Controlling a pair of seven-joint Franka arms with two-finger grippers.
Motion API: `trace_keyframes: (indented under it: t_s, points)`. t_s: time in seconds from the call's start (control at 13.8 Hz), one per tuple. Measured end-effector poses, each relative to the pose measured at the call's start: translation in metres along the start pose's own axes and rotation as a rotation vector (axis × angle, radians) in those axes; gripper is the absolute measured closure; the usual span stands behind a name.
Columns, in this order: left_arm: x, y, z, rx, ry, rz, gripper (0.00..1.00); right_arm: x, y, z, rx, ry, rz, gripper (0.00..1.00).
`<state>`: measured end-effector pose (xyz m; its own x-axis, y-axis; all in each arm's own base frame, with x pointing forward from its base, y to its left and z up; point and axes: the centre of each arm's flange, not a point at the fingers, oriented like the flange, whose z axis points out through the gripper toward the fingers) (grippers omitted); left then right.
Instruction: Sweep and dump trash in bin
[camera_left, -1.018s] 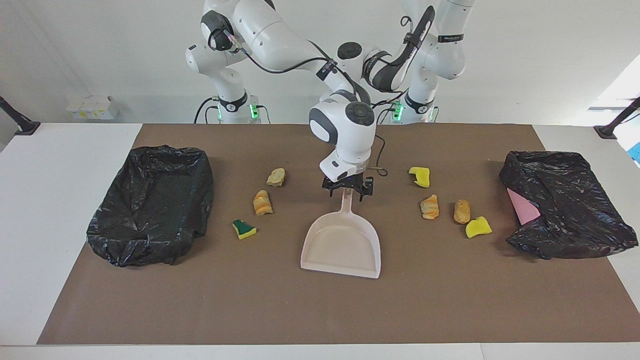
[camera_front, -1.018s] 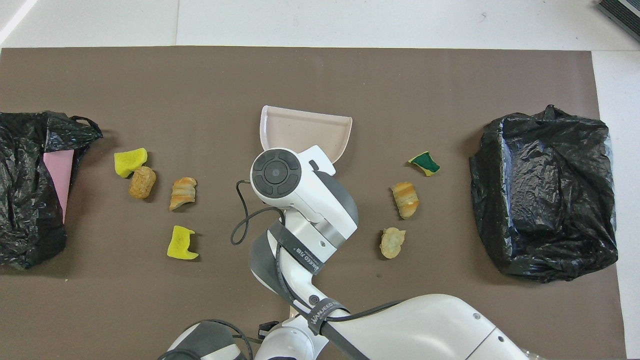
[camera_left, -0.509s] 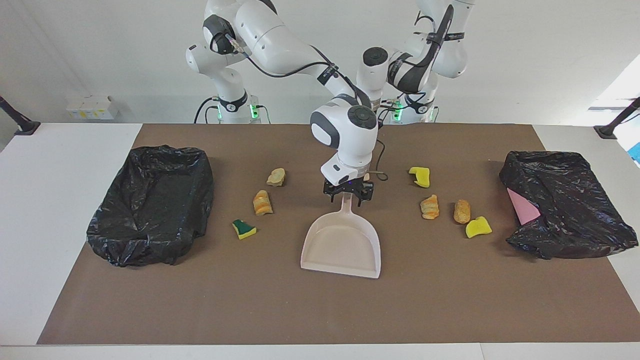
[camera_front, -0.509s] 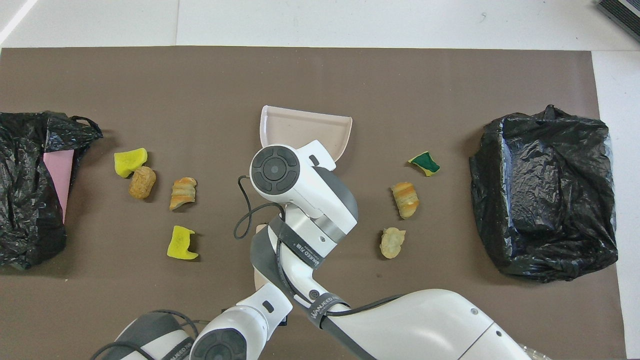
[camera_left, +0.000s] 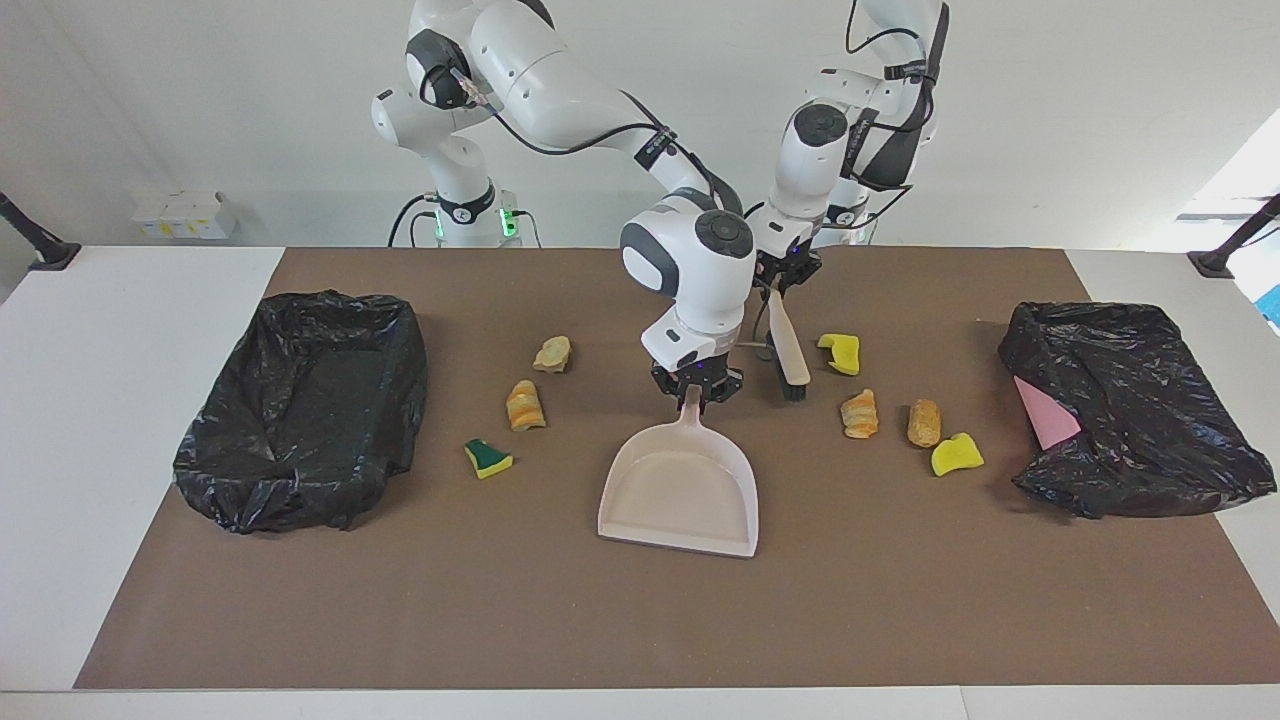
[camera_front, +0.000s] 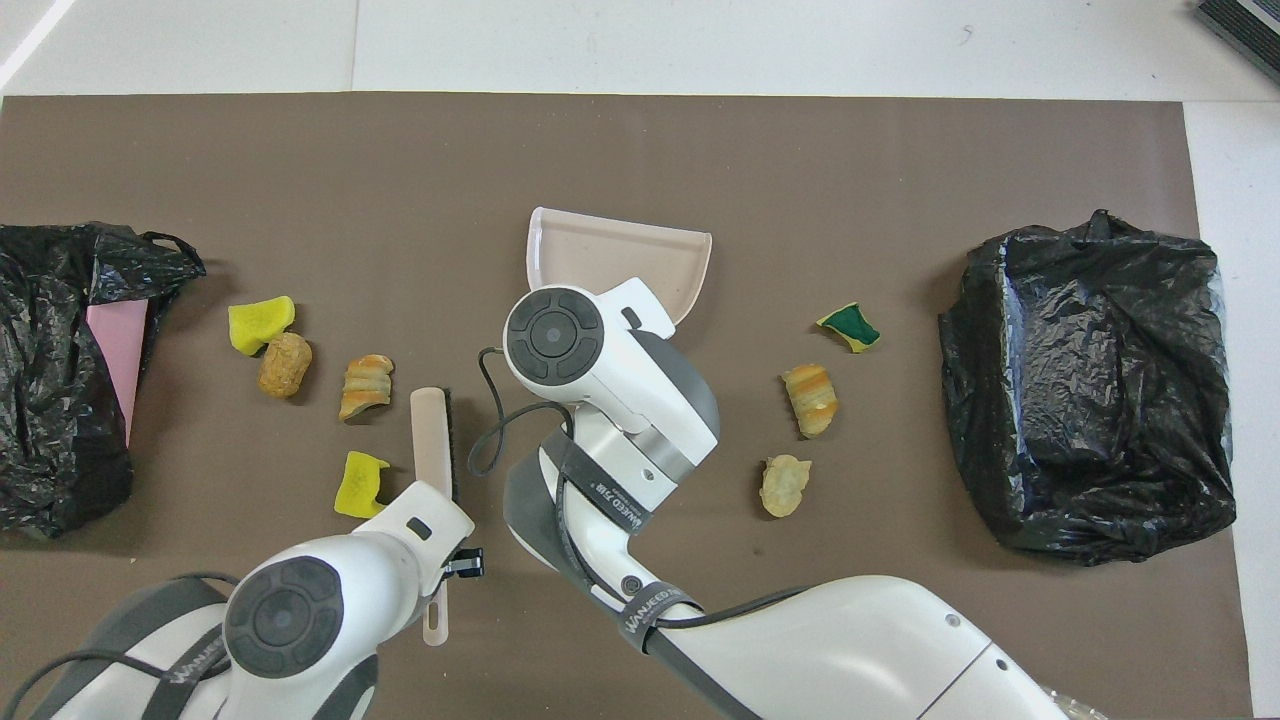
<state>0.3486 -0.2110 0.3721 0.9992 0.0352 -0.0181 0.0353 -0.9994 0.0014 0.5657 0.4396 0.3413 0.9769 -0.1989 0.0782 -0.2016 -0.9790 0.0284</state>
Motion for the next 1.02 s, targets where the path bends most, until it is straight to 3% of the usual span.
trace_keyframes:
  t_s: [0.44, 0.73, 1.02]
  points:
    - [0.073, -0.087, -0.037, 0.016, 0.042, 0.007, 0.74, 0.026, 0.026, -0.021, 0.011, 0.022, 0.007, 0.69]
    - [0.128, -0.163, -0.043, 0.020, 0.049, 0.024, 0.74, 0.012, 0.032, -0.026, -0.037, 0.034, -0.224, 0.69]
    - [0.153, -0.230, -0.025, 0.023, 0.036, 0.042, 0.74, 0.010, 0.038, -0.027, -0.067, 0.042, -0.490, 0.69]
